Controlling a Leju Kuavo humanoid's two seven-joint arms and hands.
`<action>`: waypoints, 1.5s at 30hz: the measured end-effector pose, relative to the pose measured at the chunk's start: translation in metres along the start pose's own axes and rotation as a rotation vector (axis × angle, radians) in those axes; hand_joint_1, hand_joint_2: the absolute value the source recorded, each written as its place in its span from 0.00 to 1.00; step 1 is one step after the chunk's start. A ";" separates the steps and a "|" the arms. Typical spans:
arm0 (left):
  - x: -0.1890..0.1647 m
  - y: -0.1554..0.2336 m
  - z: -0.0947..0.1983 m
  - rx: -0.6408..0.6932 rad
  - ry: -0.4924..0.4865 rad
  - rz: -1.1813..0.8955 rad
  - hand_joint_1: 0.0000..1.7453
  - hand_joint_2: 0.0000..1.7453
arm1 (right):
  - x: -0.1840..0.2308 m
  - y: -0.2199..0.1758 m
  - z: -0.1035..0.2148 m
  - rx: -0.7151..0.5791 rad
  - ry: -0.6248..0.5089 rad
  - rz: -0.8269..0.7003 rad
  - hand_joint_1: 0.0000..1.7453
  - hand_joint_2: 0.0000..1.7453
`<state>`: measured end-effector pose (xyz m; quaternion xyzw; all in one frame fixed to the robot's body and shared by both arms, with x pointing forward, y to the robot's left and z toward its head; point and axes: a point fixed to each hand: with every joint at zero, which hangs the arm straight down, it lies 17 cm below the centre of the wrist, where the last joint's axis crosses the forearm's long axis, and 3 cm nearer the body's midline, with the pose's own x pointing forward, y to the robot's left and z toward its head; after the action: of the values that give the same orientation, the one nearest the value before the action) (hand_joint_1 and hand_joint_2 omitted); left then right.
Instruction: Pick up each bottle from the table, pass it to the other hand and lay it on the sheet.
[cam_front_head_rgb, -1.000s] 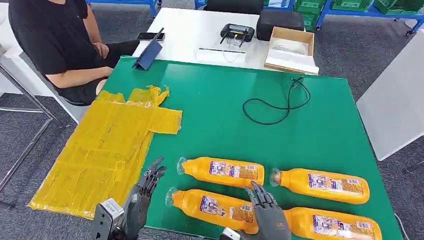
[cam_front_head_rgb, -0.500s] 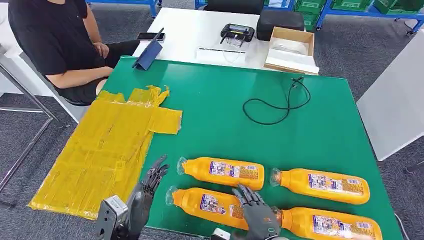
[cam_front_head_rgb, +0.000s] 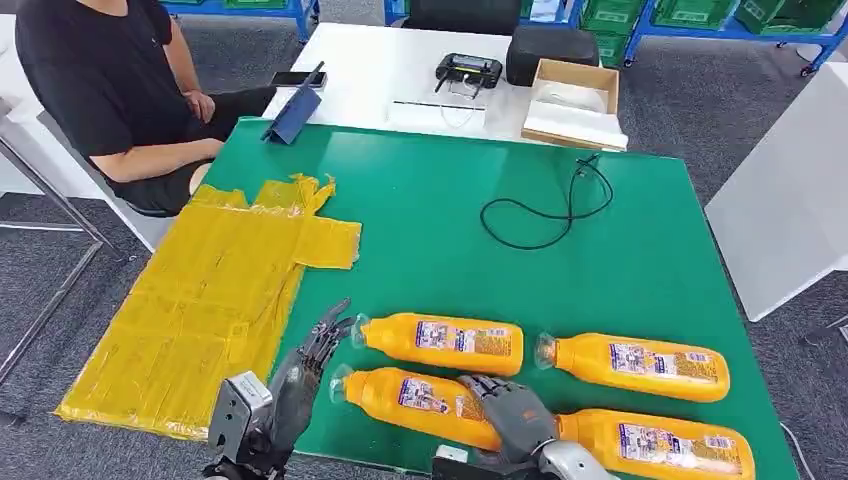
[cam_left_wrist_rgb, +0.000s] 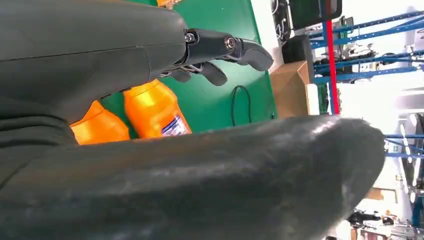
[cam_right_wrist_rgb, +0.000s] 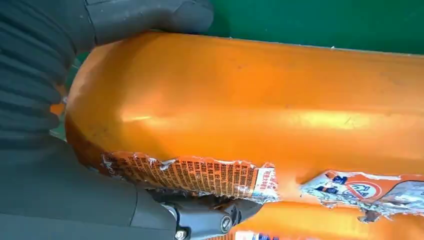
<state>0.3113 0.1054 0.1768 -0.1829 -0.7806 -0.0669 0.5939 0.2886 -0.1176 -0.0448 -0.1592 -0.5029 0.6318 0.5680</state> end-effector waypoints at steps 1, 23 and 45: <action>-0.001 0.001 0.000 0.003 0.005 0.000 0.00 0.00 | -0.001 -0.001 -0.001 -0.009 0.011 -0.005 1.00 1.00; 0.013 0.038 0.020 0.240 0.010 0.021 0.00 1.00 | 0.056 -0.111 0.055 -0.583 -0.070 -0.729 1.00 1.00; 0.021 -0.013 0.004 0.033 -0.024 0.149 0.00 1.00 | 0.155 -0.108 0.065 -0.410 -0.375 -0.649 1.00 1.00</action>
<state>0.2980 0.0987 0.1969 -0.2313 -0.7728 -0.0073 0.5909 0.2517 -0.0275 0.1297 0.0154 -0.7367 0.3255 0.5925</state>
